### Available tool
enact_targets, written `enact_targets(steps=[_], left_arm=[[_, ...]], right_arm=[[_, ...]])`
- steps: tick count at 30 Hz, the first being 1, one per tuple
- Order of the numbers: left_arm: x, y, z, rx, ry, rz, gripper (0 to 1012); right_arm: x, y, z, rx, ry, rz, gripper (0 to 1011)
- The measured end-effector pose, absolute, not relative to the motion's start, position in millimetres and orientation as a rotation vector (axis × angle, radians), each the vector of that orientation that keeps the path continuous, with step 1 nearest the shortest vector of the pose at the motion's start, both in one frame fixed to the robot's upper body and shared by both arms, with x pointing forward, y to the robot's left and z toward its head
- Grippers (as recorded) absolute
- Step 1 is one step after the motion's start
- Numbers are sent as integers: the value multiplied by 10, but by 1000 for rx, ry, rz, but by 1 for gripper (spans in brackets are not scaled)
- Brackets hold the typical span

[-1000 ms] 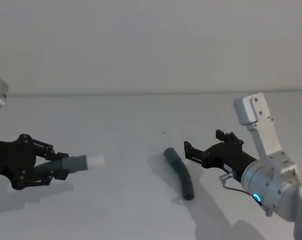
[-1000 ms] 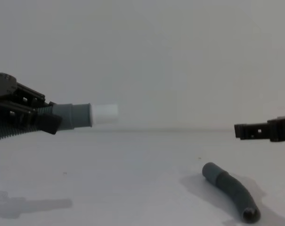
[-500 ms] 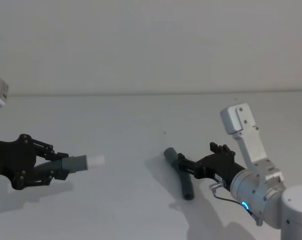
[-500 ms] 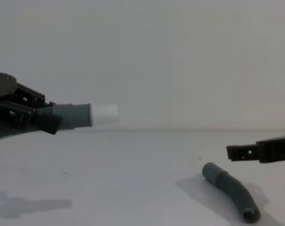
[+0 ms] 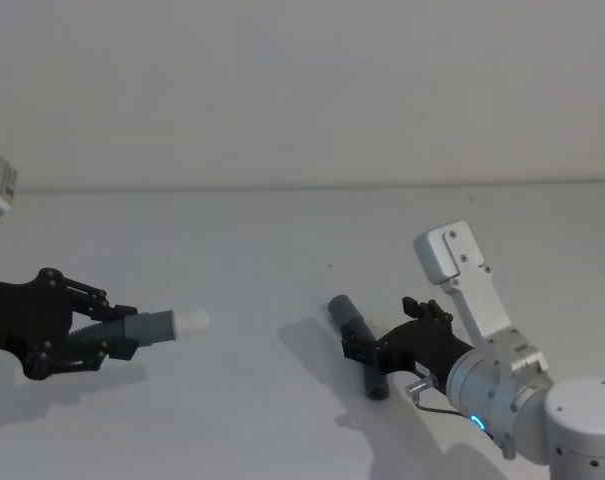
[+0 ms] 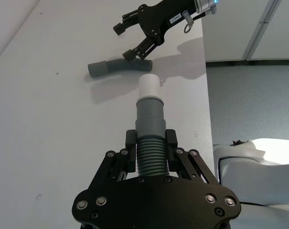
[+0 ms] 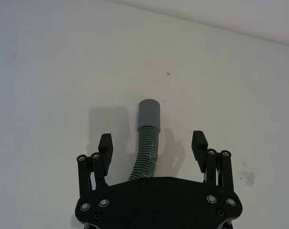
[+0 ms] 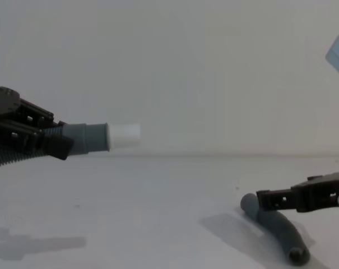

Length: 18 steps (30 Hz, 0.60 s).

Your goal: Use both hands to pick up one end of the pipe from the table, align the ends, and insert them.

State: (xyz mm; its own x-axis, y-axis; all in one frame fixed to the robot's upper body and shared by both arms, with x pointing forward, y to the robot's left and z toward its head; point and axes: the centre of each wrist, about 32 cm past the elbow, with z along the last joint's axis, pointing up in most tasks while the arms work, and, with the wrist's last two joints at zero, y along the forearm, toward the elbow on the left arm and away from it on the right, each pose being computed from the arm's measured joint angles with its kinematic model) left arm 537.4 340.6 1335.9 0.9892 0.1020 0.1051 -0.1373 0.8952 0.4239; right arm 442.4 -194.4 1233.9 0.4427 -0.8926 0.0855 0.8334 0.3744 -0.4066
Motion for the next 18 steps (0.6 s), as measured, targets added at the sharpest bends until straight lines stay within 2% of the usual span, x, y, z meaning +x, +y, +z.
enact_targets(steps=[18], left_arm=[[5374, 3406, 13358, 445, -81, 124, 325]], right_arm=[[4529, -1917, 12241, -458, 195, -1114, 1004]])
